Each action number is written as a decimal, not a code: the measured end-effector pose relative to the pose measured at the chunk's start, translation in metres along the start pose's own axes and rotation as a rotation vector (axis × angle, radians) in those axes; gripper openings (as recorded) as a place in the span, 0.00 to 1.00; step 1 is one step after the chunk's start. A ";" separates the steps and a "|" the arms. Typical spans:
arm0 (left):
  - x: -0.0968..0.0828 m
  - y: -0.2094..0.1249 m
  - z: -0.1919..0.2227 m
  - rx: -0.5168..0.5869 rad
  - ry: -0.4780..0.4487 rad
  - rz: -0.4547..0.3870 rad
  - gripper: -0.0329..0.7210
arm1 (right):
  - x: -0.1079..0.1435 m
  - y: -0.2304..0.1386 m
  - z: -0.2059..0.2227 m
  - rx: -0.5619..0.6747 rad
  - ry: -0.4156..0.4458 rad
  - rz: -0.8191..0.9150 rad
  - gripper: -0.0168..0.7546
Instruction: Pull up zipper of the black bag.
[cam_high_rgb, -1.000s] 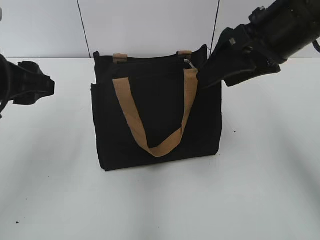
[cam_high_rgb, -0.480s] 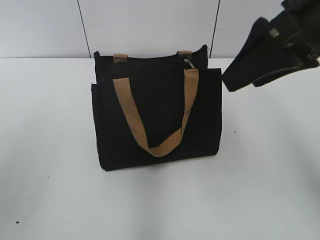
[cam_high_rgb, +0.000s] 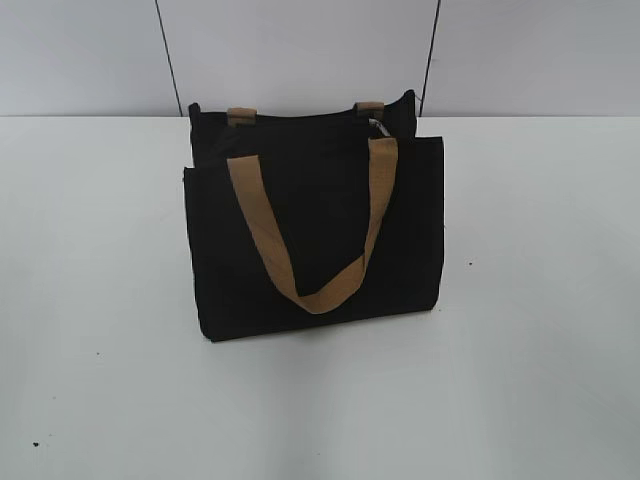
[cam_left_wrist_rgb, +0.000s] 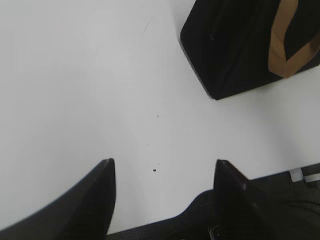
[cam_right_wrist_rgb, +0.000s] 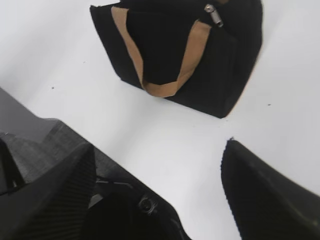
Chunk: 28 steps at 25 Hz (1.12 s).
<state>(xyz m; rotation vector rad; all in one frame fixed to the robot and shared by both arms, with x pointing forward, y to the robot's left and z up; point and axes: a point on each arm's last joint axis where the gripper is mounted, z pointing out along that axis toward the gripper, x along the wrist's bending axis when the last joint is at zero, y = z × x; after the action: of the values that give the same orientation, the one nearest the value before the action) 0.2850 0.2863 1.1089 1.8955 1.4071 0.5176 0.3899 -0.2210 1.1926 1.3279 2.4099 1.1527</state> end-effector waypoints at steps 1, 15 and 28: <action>0.002 -0.004 -0.004 0.001 -0.004 0.006 0.67 | 0.002 -0.005 -0.009 -0.018 -0.030 -0.008 0.80; 0.010 -0.057 -0.015 -0.079 -0.125 0.128 0.67 | 0.018 -0.181 -0.036 -0.158 -0.289 0.056 0.79; 0.015 -0.080 -0.018 -0.180 -0.161 0.161 0.66 | 0.006 -0.228 -0.015 -0.244 -0.399 0.032 0.65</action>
<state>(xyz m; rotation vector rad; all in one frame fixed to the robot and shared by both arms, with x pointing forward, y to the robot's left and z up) 0.2252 0.3187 1.0610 1.8677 1.0750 0.5373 0.2305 -0.2955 1.0466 1.3681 1.9109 1.0310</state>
